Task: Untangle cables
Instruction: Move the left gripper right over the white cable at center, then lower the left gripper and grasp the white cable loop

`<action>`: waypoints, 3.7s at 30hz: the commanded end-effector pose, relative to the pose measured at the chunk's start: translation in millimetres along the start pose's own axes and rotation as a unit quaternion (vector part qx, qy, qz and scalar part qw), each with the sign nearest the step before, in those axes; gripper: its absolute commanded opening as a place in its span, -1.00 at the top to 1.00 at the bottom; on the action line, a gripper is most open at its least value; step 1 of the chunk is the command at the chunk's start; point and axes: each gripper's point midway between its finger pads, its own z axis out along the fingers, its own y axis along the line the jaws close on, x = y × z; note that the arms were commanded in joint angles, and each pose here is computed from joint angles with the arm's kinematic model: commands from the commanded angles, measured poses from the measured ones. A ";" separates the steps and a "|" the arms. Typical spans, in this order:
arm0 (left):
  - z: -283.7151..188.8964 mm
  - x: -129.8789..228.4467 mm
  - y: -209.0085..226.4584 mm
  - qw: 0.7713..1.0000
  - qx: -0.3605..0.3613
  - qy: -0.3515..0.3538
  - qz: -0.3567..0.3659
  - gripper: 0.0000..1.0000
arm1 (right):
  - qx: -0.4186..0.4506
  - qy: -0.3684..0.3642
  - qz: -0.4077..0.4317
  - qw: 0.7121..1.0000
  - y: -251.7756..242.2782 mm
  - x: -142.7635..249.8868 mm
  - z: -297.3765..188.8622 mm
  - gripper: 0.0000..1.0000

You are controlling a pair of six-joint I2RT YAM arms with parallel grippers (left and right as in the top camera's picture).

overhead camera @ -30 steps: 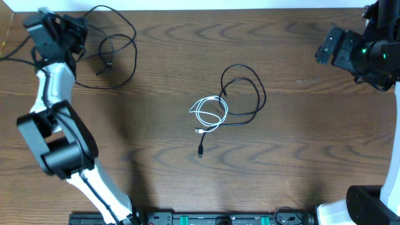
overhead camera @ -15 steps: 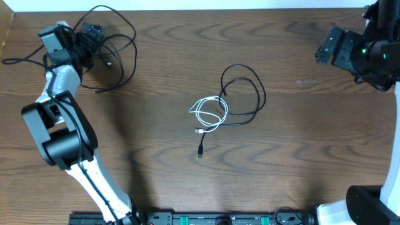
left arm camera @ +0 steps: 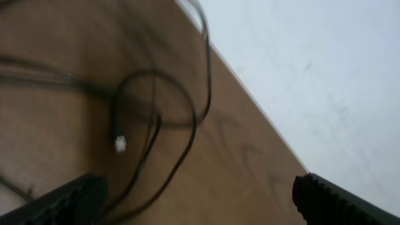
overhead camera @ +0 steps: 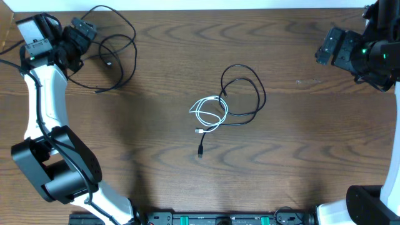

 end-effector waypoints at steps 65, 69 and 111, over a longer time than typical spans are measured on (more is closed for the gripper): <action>-140.7 259.5 -57.1 0.911 -0.138 0.295 0.254 -0.98 | 0.002 0.000 -0.005 1.000 -0.5 -0.3 0.4 -0.98; -137.2 264.3 -50.1 0.906 -0.146 0.306 0.254 -0.98 | 0.002 0.000 -0.005 1.000 -0.5 -0.3 0.4 -0.99; -116.1 294.5 -59.3 0.905 -0.123 0.346 0.215 -0.99 | -0.095 0.108 -0.110 0.983 72.2 54.9 35.6 -0.98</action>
